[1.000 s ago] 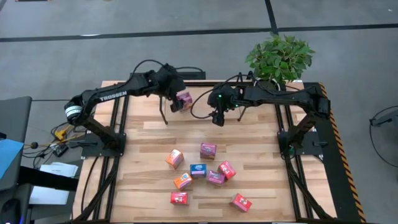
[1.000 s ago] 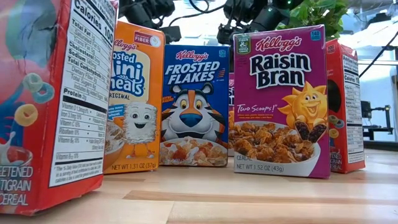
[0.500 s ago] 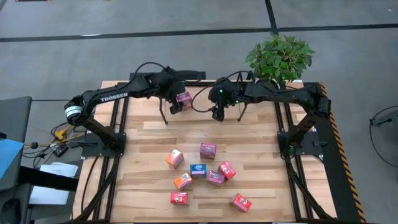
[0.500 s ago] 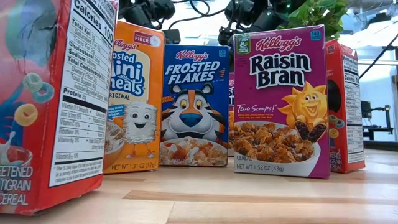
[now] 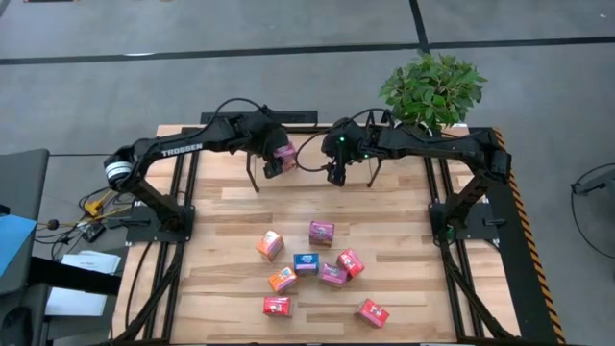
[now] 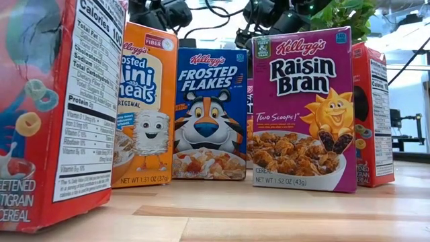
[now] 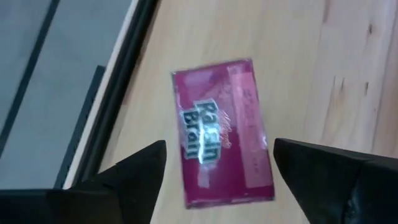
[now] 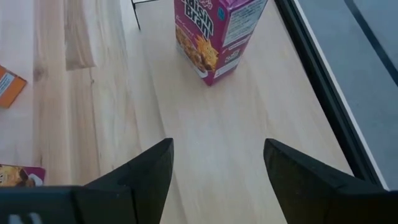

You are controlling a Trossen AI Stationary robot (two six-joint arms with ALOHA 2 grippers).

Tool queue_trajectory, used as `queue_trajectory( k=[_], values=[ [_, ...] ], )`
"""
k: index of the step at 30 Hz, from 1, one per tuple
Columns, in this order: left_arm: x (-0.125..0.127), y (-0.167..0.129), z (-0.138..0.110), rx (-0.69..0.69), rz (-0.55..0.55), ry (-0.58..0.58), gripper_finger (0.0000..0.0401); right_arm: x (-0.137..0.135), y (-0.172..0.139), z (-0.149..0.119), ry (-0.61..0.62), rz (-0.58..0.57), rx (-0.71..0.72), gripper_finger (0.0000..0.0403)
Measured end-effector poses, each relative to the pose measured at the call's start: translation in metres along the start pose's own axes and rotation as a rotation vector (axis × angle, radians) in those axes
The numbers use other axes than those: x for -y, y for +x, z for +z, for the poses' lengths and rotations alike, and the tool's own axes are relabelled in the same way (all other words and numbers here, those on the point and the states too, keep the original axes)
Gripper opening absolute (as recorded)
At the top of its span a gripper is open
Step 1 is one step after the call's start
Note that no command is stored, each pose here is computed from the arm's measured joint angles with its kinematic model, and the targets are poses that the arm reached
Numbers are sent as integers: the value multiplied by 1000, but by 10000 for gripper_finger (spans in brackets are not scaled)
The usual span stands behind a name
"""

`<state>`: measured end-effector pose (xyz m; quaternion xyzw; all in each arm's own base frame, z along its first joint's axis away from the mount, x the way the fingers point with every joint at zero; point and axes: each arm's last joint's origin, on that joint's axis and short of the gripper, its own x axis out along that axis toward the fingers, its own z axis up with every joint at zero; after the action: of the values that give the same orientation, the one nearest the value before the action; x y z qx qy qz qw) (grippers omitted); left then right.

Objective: Stack cereal on shelf
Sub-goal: Put the top right purple cereal box on the shelf

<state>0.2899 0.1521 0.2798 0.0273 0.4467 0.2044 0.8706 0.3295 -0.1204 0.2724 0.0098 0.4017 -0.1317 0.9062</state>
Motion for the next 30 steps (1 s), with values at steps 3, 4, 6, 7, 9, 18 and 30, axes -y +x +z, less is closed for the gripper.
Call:
queue_trajectory(
  k=[3, 4, 6, 7, 9, 18, 30],
  values=[
    [1, 3, -1, -11, -25, 7, 270, 0, 0, 0, -3, -1, 1, 276],
    [1, 4, -2, -18, -36, 8, 265, 0, 0, 0, -3, -1, 1, 276],
    [2, 4, -2, -16, -39, 8, 255, 1, 0, 0, -5, -2, 2, 276],
    [2, 4, -1, -11, -32, 9, 250, 2, 0, 0, -4, -3, 2, 276],
    [2, 4, -2, -20, -15, 9, 241, 2, 0, 1, -3, -5, 8, 276],
    [0, 2, -2, -32, 19, 27, 208, 2, 0, 3, -4, -8, 30, 276],
    [-14, 3, -3, -16, 55, 113, 190, 3, 0, 6, -15, -13, 64, 276]
  ],
)
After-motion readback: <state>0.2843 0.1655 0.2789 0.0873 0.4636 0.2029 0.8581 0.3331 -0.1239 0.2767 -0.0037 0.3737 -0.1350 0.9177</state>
